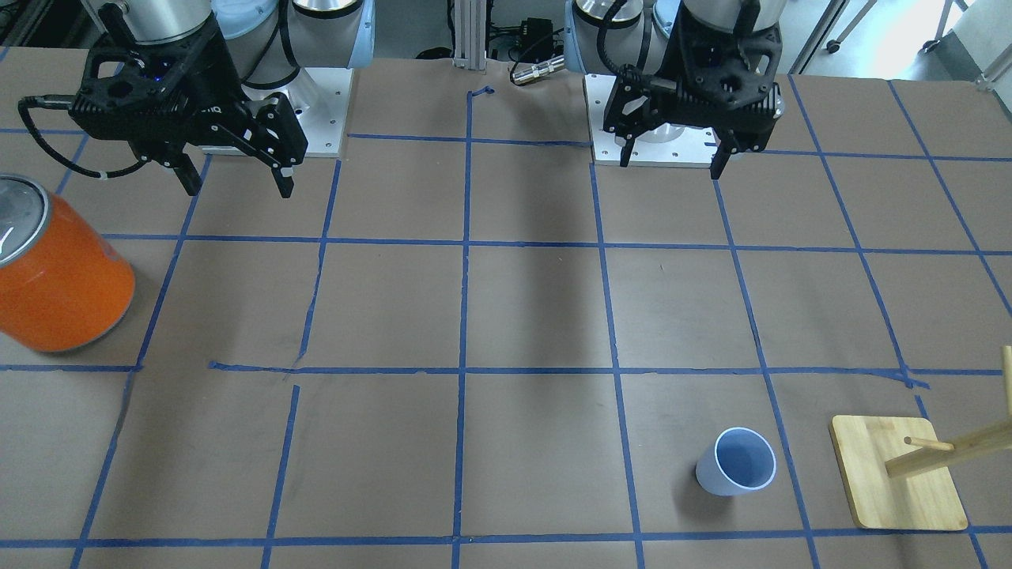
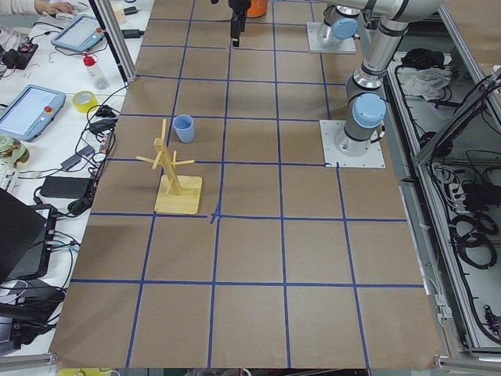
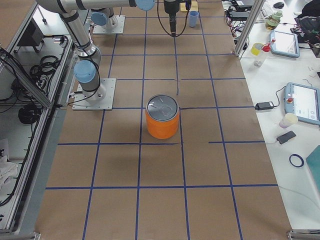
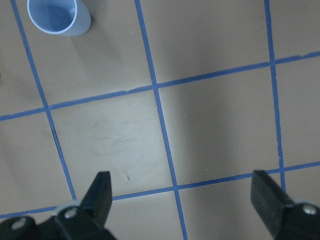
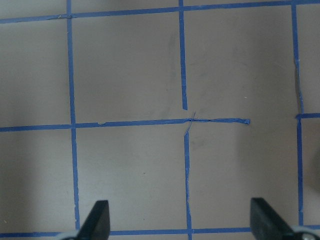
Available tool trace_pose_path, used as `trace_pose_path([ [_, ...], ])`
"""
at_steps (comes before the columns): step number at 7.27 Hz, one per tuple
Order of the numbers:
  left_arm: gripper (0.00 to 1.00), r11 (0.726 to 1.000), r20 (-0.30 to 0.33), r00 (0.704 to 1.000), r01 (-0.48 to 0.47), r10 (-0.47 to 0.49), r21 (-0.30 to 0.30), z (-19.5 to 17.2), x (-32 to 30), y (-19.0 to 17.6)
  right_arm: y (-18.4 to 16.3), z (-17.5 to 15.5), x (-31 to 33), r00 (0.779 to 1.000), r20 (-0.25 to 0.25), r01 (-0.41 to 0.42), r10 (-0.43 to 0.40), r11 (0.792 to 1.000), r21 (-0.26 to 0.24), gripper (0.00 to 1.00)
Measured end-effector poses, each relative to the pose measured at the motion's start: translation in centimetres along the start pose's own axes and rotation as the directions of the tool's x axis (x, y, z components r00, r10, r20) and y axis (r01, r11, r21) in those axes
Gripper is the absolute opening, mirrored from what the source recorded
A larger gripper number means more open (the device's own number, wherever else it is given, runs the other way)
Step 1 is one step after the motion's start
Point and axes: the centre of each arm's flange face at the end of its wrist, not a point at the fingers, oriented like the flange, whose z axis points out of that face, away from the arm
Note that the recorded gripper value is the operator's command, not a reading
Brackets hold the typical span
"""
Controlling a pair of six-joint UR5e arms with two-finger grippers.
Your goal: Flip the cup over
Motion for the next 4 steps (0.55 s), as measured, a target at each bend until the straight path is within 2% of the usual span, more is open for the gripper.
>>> trace_pose_path([
  [4,1.00,0.999,-0.006,0.999,0.053,-0.053,-0.004,0.6,-2.3,-0.2,-0.1,-0.3,0.0,1.000,-0.001,0.011,-0.011,1.000,0.008,1.00],
])
